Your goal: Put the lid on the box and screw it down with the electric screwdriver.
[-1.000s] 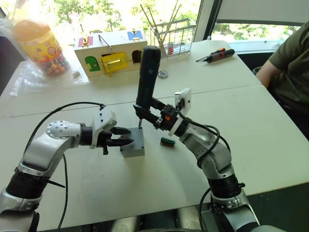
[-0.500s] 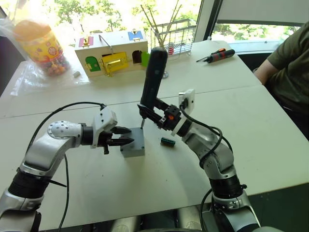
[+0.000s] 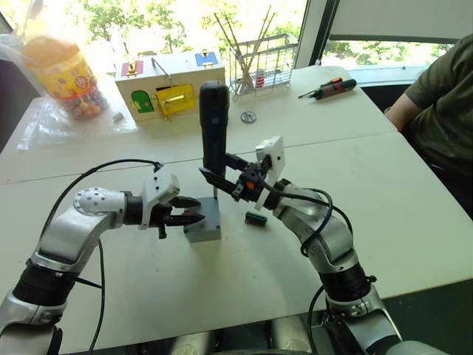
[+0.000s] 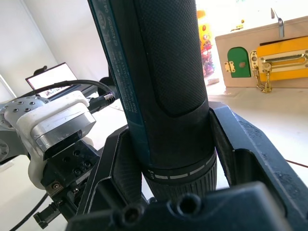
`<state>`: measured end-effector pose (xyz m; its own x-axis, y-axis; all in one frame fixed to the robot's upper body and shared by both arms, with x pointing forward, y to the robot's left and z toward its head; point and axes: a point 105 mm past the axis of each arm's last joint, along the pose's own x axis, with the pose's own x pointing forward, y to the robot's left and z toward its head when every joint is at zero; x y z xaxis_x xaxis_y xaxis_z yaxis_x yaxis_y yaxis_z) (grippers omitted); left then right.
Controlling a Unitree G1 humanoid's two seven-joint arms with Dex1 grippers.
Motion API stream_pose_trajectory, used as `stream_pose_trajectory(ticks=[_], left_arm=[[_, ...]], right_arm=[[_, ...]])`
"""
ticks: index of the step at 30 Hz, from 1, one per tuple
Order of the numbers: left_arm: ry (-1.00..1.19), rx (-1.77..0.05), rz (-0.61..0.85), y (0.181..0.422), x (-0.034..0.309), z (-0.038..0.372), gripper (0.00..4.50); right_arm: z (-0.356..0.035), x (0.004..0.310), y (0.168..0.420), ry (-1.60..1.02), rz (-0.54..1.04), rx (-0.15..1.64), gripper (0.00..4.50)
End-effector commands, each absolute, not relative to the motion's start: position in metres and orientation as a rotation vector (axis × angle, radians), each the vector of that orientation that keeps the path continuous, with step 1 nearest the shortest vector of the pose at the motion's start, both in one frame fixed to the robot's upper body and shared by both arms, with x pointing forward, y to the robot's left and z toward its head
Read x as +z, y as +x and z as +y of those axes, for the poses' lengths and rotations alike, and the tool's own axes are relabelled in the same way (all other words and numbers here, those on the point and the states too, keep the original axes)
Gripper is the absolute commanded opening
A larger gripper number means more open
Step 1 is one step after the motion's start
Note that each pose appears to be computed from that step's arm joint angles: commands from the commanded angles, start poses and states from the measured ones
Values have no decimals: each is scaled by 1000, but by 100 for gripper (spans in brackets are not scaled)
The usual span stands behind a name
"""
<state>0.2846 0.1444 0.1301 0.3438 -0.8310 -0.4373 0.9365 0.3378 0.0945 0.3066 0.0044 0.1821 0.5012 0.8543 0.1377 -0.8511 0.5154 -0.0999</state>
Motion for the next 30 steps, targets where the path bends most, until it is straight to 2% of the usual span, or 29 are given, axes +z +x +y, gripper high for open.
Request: stream_pose_trajectory(ticks=[1,15,30], left_arm=[[368,-1170,396,283,118,150,178],[373,-1176,394,283,115,147,178],[382,-1173,393,284,114,146,178]], right_arm=[[15,145,301,-42,-34,1075,177],[11,119,303,-27,40,1041,177],[10,110,312,17,87,1007,177]])
